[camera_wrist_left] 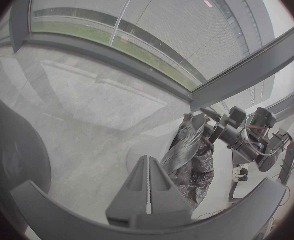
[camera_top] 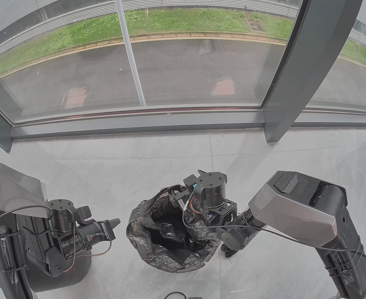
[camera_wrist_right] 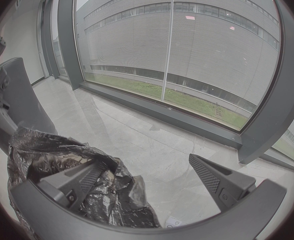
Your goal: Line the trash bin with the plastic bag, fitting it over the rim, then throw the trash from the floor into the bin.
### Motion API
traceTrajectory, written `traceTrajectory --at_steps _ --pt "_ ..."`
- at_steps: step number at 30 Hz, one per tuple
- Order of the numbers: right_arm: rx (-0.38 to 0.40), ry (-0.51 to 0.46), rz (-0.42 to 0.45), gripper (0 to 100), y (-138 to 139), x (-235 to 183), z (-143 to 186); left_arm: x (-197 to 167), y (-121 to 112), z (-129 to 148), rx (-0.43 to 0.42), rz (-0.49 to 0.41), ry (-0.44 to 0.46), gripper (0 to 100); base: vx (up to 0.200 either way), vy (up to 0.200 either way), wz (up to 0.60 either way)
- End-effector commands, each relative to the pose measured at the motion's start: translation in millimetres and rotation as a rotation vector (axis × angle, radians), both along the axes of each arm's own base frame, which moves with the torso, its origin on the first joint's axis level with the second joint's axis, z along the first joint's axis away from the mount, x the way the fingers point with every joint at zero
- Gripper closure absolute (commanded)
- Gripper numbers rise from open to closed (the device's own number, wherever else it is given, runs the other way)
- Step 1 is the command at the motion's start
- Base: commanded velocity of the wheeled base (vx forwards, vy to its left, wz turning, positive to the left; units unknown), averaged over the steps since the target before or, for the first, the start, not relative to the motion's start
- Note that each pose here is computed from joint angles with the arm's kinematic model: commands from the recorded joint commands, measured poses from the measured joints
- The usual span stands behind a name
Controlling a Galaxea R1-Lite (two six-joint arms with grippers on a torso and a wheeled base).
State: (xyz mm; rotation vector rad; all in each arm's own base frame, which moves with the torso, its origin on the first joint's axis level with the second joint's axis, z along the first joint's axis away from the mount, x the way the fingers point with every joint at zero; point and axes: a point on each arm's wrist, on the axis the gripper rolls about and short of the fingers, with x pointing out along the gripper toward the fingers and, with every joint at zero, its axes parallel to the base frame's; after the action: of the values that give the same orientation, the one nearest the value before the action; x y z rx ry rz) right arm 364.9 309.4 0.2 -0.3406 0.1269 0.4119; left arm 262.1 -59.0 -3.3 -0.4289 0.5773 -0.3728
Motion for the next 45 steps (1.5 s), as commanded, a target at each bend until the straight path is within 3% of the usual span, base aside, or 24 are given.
traceTrajectory --at_steps 1,4,12,13,18,21,26,30,35,45 --pt "0.000 0.000 0.000 0 0 0 0 -3 -7 28 0.014 -0.012 -0.117 100 0.000 0.000 0.00" --pt "0.000 0.000 0.000 0 0 0 0 -9 -16 38 0.048 0.018 -0.158 100 0.000 0.000 0.00" --pt "0.000 0.000 0.001 0 0 0 0 -31 -27 53 0.035 -0.042 -0.182 100 0.000 0.000 0.00" --pt "-0.001 0.000 0.000 0 0 0 0 -34 -28 53 0.037 -0.052 -0.178 0 0.000 0.000 0.00" --pt "0.000 -0.001 0.000 0 0 0 1 -43 -36 53 0.048 -0.095 -0.178 0 0.000 0.000 0.00" --pt "0.001 -0.003 0.000 0 0 0 1 -44 -42 47 0.133 -0.140 -0.196 0 0.000 0.000 0.00" --pt "0.001 -0.003 0.000 0 0 0 1 -33 -43 25 0.381 -0.095 -0.225 0 0.000 0.000 0.00" --pt "0.002 -0.004 0.001 0 1 -1 2 -24 -44 24 0.466 -0.127 -0.283 0 0.000 0.000 0.00" --pt "0.008 -0.008 0.004 0 2 -2 3 -7 -52 24 0.474 -0.171 -0.349 0 0.000 0.000 0.00" --pt "0.012 -0.001 0.006 0 3 -2 2 17 -46 0 0.479 -0.154 -0.313 0 0.000 0.000 0.00"
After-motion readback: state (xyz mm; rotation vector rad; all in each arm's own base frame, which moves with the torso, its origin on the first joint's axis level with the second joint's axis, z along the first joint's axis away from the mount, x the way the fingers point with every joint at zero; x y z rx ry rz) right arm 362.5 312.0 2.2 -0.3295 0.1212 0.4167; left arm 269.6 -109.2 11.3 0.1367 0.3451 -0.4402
